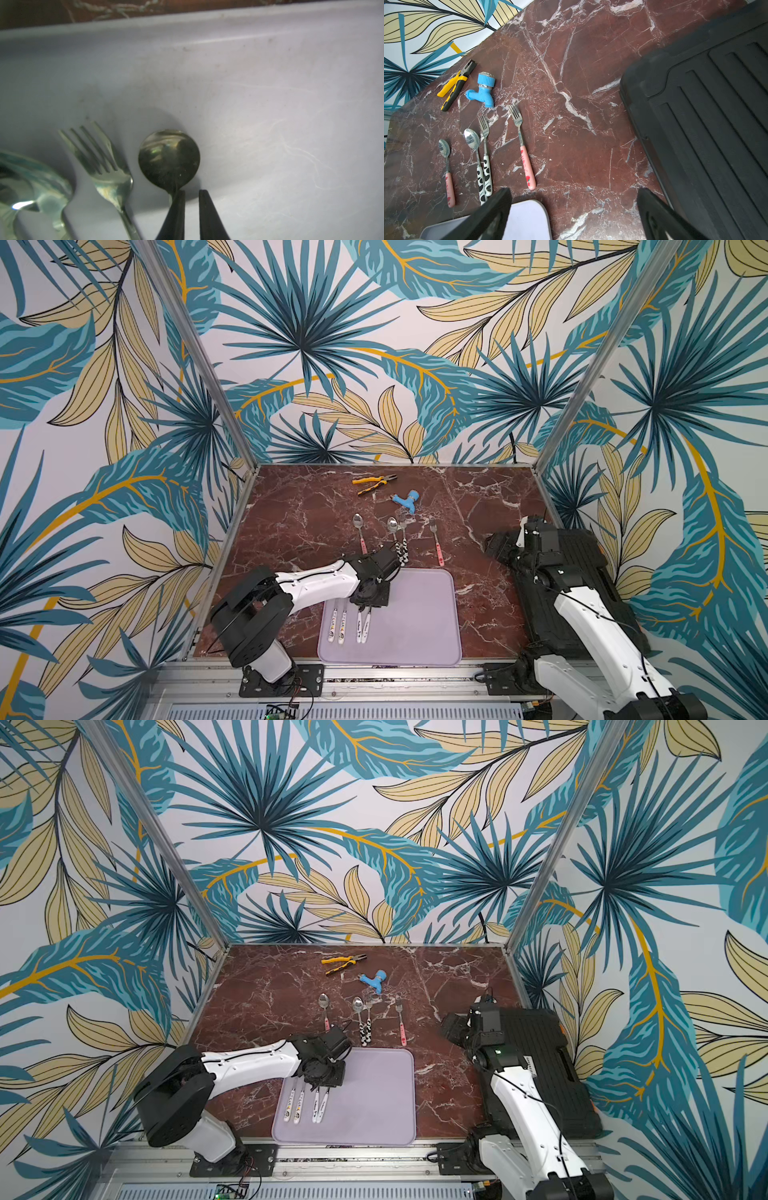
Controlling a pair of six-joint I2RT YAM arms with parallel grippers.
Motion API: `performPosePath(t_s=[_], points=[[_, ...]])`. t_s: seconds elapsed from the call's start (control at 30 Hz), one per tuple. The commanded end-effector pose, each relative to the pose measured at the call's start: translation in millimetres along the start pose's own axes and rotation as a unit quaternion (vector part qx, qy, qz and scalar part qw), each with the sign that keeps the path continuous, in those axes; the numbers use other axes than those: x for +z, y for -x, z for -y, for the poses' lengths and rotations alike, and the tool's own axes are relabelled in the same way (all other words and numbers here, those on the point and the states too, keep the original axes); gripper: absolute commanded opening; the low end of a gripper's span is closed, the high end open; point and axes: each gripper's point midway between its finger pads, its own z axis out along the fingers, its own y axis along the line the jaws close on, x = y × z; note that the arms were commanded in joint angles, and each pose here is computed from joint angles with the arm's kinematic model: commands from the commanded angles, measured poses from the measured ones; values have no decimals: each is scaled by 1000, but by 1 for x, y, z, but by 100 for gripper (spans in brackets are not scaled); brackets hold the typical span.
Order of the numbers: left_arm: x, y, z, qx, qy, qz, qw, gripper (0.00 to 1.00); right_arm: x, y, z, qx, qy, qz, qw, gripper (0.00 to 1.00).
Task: Set the spoon and fork side by side
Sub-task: Adjust the spoon on the tray, then pick up the spoon from the center of the board.
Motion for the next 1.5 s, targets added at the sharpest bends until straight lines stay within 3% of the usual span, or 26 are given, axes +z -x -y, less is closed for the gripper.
performPosePath(t_s=[0.0,0.27,0.5,0.67,0.93,1.3,1.47], points=[[-3,5,-2,-2,16,5,1000,18,5,-9,8,-6,-14,-12,1000,100],[-8,8,0,-2,13,10,1000,18,5,-9,8,-6,-14,-12,1000,99],[-33,24,20,22,-21,35,999,21,5,-8,7,-6,-13,-11,1000,100],[-60,45,29,45,-21,63,997,24,5,-7,8,-6,-15,-10,1000,99],[-81,99,18,16,-12,86,996,27,6,-7,9,-6,-19,-9,1000,99],[-58,179,-6,-17,27,75,997,32,14,-12,9,2,-19,-22,1000,99],[-36,193,-31,-40,55,50,996,32,20,-17,8,6,-18,-37,999,100]])
